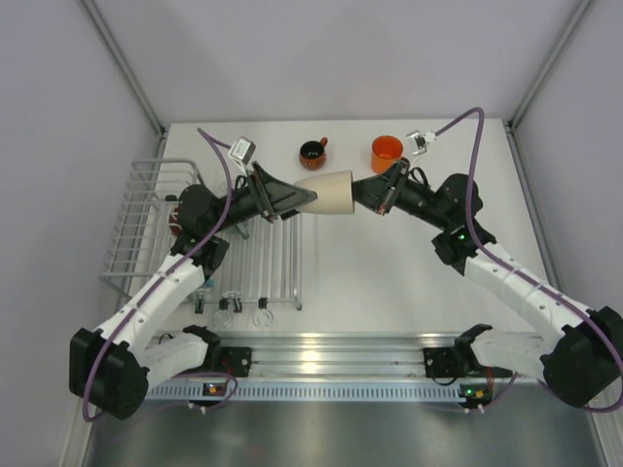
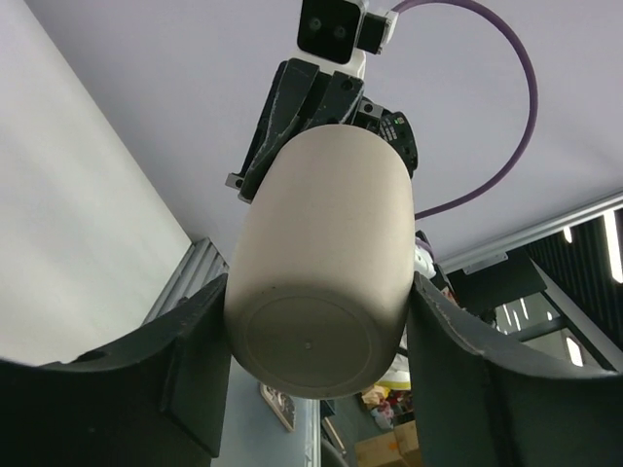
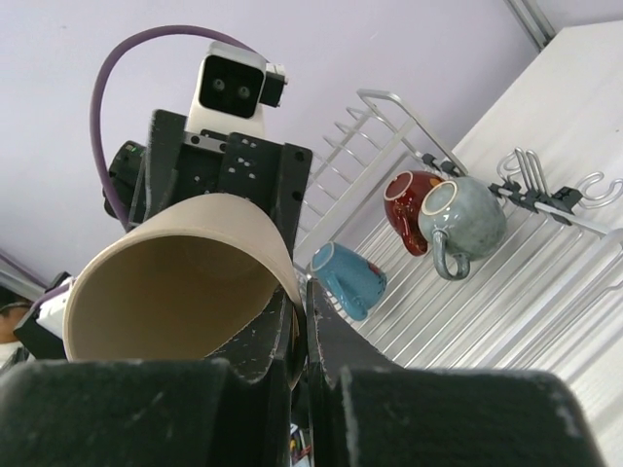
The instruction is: Load the cups into the dish rack
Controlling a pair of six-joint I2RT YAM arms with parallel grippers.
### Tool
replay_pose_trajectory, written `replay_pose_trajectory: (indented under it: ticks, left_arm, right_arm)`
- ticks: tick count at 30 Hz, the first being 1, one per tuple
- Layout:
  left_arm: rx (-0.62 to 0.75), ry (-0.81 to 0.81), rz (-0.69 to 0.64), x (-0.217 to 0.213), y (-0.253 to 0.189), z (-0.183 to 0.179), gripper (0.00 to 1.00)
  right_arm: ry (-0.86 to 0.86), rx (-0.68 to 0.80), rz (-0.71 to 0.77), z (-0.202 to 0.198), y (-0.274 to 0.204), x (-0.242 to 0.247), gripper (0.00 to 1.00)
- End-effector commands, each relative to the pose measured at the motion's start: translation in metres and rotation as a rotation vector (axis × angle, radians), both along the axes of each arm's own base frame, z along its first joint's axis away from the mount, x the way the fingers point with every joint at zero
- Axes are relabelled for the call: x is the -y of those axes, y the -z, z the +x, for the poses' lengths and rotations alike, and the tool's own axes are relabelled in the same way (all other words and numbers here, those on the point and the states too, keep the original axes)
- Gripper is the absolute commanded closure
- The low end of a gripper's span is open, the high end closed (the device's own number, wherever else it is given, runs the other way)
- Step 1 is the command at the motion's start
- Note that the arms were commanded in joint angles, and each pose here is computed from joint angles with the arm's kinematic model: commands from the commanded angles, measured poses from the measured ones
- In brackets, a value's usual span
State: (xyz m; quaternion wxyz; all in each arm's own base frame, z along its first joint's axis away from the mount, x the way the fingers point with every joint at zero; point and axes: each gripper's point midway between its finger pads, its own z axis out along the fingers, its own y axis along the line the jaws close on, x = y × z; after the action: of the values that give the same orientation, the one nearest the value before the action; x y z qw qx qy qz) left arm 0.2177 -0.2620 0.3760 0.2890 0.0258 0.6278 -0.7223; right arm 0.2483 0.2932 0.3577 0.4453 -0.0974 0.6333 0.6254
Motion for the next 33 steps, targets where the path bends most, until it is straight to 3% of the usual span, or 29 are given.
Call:
replay_pose_trajectory:
  ticks: [1, 5, 6, 7, 9, 12, 14, 15, 16, 18, 19, 24, 28, 33]
  left_arm:
    - [0.117, 0.036, -0.066, -0.004, -0.029, -0.022, 0.49]
    - [0.117, 0.02, -0.068, -0.004, -0.028, -0.018, 0.81]
    - [0.119, 0.018, -0.067, -0.004, -0.028, -0.018, 0.92]
    - [0.117, 0.013, -0.067, -0.004, -0.027, -0.016, 1.0]
    - [0.116, 0.013, -0.062, -0.003, -0.025, -0.015, 1.0]
    - [0.123, -0.004, -0.02, -0.003, -0.018, -0.012, 1.0]
    - [0.159, -0.054, 0.038, -0.004, -0.01, -0.004, 1.0]
    - [0.109, -0.075, 0.102, -0.004, -0.001, 0.0, 1.0]
    - [0.082, -0.099, 0.162, -0.005, 0.01, 0.004, 1.0]
    - [0.175, -0.206, 0.298, -0.014, 0.012, 0.021, 1.0]
    - [0.125, -0.223, 0.451, -0.023, 0.045, 0.024, 1.0]
    - [0.145, -0.419, 0.725, -0.061, 0.06, 0.048, 1.0]
    - [0.088, -0.482, 0.979, -0.091, 0.089, 0.064, 1.0]
    - [0.034, -0.576, 1.194, -0.122, 0.104, 0.086, 1.0]
  right_arm:
    - [-0.017, 0.079, 0.036, -0.004, -0.022, -0.006, 1.0]
    - [-0.024, 0.062, 0.01, -0.005, -0.01, -0.007, 0.84]
    - [-0.021, 0.057, 0.001, -0.005, -0.009, -0.006, 0.7]
    - [-0.012, 0.059, -0.014, -0.004, -0.005, -0.006, 0.65]
    - [0.014, 0.033, -0.061, -0.002, 0.002, -0.002, 0.5]
    - [0.08, 0.062, -0.11, 0.002, -0.002, 0.007, 0.35]
    - [0.127, 0.061, -0.159, 0.007, 0.004, 0.014, 0.31]
    - [0.161, 0.072, -0.161, 0.007, -0.001, 0.02, 0.28]
    - [0.178, 0.068, -0.193, 0.007, 0.005, 0.024, 0.26]
    - [0.207, 0.077, -0.212, 0.006, 0.006, 0.031, 0.22]
    - [0.23, 0.069, -0.242, 0.007, 0.013, 0.035, 0.21]
    - [0.258, 0.075, -0.299, 0.002, 0.022, 0.046, 0.12]
    - [0.294, 0.086, -0.336, 0.001, 0.027, 0.055, 0.08]
    - [0.304, 0.122, -0.356, -0.005, 0.024, 0.063, 0.03]
